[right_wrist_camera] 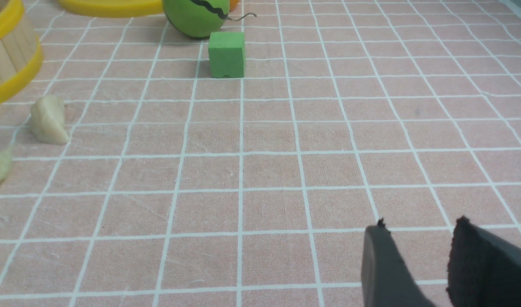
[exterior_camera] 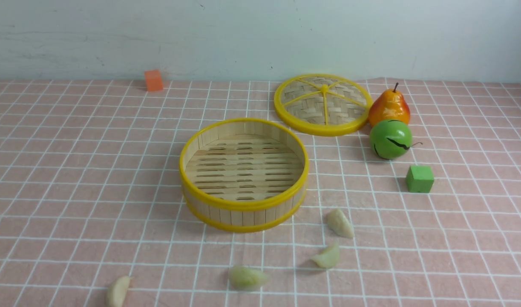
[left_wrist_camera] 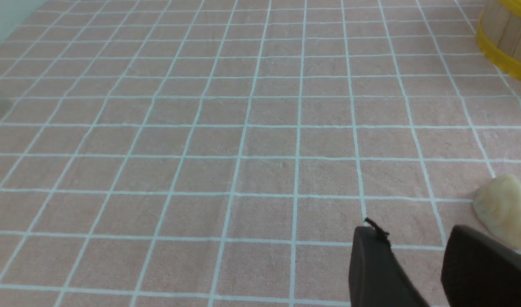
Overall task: Put the dumplings into the steamer on the table with the pink tablecloth.
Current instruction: 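Reach for and grasp a dumpling on the table with the left gripper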
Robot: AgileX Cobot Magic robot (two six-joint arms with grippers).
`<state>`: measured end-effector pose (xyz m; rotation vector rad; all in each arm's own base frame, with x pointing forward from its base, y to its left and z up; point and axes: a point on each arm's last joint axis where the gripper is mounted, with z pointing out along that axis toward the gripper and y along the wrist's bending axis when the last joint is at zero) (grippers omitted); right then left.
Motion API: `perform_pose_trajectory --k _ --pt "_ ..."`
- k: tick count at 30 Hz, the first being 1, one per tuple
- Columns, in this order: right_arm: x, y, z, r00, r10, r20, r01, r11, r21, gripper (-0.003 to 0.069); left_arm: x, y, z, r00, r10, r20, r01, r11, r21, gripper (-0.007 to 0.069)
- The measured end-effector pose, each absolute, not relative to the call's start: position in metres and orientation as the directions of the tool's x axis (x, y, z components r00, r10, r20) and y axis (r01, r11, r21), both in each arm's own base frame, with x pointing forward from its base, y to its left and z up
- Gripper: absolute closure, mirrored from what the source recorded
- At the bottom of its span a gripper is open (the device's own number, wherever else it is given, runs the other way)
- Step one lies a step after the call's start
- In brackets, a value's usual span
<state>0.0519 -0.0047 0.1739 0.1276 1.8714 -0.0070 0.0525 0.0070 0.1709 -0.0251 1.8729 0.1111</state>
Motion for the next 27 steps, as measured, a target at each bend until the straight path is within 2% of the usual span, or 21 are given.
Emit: perform_pose_trajectory --k 2,3,5,7,8,9,10,12,13,14,15,18,20,24,25,26,27 --pt "0.052 -0.005 0.174 -0.294 0.086 -0.952 0.092 0.994 0.061 0.0420 0.053 0.007 0.173 -0.281 0.038 -0.959 -0.053 0.997 0.055 0.0388" --pt "0.052 -0.005 0.174 -0.294 0.089 -0.952 0.091 0.994 0.064 0.0420 0.054 0.006 0.174 -0.257 -0.004 -0.966 -0.067 0.998 0.014 0.0388" --pt "0.052 -0.004 0.174 -0.293 0.107 -0.950 0.090 0.992 0.084 0.0420 0.055 0.003 0.178 -0.208 -0.147 -0.967 -0.068 0.988 -0.135 0.0388" --pt "0.052 -0.002 0.174 -0.291 0.166 -0.942 0.084 0.985 0.147 0.0420 0.056 0.000 0.183 -0.146 -0.383 -0.912 -0.062 0.924 -0.378 0.0388" --pt "0.052 -0.001 0.174 -0.291 0.182 -0.939 0.083 0.983 0.164 0.0420 0.056 -0.001 0.185 -0.131 -0.446 -0.886 -0.059 0.895 -0.442 0.0388" --pt "0.052 0.001 0.174 -0.289 0.239 -0.927 0.077 0.971 0.226 0.0420 0.057 -0.003 0.190 -0.085 -0.665 -0.742 -0.042 0.746 -0.664 0.0388" --pt "0.052 0.003 0.174 -0.287 0.291 -0.912 0.074 0.957 0.282 0.0420 0.057 -0.003 0.192 -0.062 -0.775 -0.629 -0.029 0.631 -0.775 0.0388" --pt "0.052 0.009 0.175 -0.289 0.474 -0.832 0.070 0.877 0.476 0.0420 0.057 -0.003 0.198 -0.026 -0.947 -0.320 0.006 0.320 -0.947 0.0387" --pt "0.052 0.014 0.176 -0.293 0.628 -0.721 0.072 0.767 0.638 0.0420 0.057 -0.002 0.199 -0.019 -0.980 -0.197 0.021 0.197 -0.980 0.0387" --pt "0.052 0.018 0.177 -0.299 0.723 -0.623 0.075 0.669 0.740 0.0420 0.057 -0.002 0.200 -0.016 -0.995 -0.096 0.028 0.096 -0.995 0.0387" --pt "0.052 0.020 0.177 -0.306 0.784 -0.540 0.079 0.586 0.806 0.0420 0.057 -0.002 0.200 -0.017 -0.999 -0.048 0.030 0.048 -0.998 0.0387" --pt "0.052 0.026 0.182 -0.312 0.893 -0.323 0.076 0.363 0.929 0.0420 0.057 -0.003 0.200 -0.030 -1.000 -0.003 0.021 0.003 -1.000 0.0387" --pt "0.052 0.027 0.184 -0.314 0.911 -0.267 0.071 0.303 0.950 0.0420 0.057 -0.005 0.198 -0.045 -0.999 0.004 0.006 -0.004 -1.000 0.0387" --pt "0.052 0.027 0.185 -0.315 0.900 -0.300 0.056 0.334 0.941 0.0420 0.057 -0.007 0.196 -0.072 -0.997 0.003 -0.020 -0.002 -1.000 0.0387" --pt "0.052 0.027 0.185 -0.316 0.892 -0.322 0.047 0.354 0.934 0.0420 0.056 -0.009 0.201 -0.096 -0.994 -0.047 -0.021 0.049 -0.999 0.0387" --pt "0.052 0.027 0.185 -0.317 0.892 -0.323 0.046 0.355 0.934 0.0420 0.055 -0.009 0.202 -0.099 -0.994 -0.054 -0.020 0.056 -0.998 0.0387" --pt "0.052 0.027 0.185 -0.318 0.886 -0.339 0.038 0.369 0.929 0.0420 0.053 -0.010 0.213 -0.108 -0.985 -0.136 0.010 0.136 -0.991 0.0387"
